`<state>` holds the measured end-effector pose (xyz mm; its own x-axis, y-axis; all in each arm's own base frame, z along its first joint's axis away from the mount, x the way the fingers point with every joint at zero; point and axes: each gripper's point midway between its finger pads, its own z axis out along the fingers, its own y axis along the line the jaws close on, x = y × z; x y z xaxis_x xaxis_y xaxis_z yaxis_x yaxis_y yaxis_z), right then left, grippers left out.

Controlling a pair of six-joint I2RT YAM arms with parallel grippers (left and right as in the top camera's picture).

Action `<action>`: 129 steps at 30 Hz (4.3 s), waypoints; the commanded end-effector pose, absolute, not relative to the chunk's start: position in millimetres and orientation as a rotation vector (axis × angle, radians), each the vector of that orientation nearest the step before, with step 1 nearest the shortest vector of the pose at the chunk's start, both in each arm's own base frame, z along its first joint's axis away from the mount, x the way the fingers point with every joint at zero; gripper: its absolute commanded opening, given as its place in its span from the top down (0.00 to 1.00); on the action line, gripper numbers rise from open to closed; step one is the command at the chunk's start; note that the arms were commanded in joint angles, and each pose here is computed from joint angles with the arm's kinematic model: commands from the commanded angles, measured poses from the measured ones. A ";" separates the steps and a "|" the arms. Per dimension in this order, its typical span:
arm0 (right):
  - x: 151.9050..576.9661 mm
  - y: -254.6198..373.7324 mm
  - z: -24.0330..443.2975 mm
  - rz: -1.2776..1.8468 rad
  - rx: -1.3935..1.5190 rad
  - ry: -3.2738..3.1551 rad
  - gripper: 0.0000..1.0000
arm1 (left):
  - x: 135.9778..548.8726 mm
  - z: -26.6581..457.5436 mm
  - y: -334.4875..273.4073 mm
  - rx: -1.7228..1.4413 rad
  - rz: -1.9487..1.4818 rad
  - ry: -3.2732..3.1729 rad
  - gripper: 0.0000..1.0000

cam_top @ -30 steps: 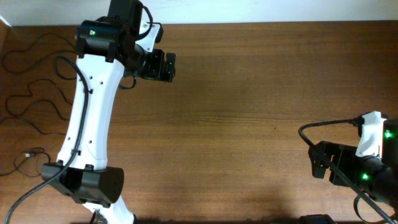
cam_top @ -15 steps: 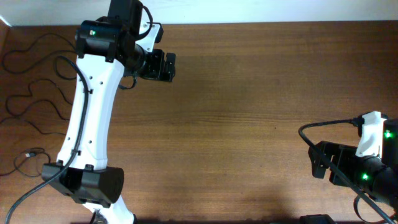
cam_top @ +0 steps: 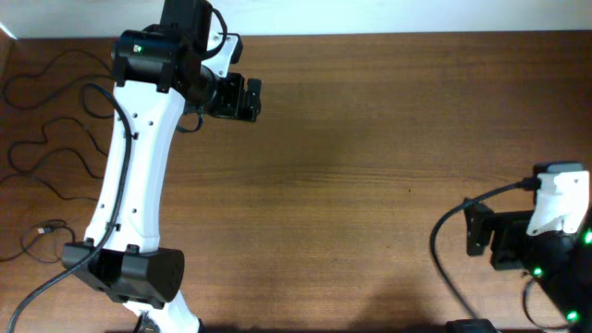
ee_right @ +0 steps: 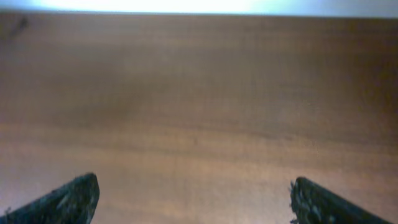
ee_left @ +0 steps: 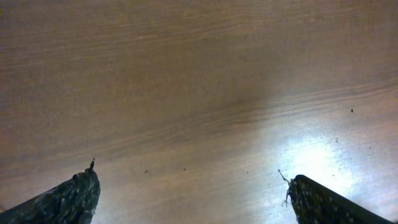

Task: Untangle cables

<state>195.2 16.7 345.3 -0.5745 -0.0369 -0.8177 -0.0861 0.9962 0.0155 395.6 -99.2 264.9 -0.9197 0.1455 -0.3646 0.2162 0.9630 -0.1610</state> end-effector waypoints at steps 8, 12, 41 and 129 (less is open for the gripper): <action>229.8 28.0 218.3 0.049 -0.207 1.771 0.02 | 395.5 265.5 -98.1 0.287 -0.267 2.751 0.01; 234.4 30.5 184.9 0.070 -0.220 1.669 0.02 | 395.5 265.5 -98.1 0.287 -0.267 2.751 0.01; 243.7 -15.0 154.8 -0.042 0.053 1.673 0.02 | 395.5 265.5 -98.1 0.287 -0.267 2.751 0.01; 244.0 -12.0 155.5 -0.051 0.021 1.671 0.02 | 246.3 156.9 -22.5 0.045 -0.087 1.825 0.01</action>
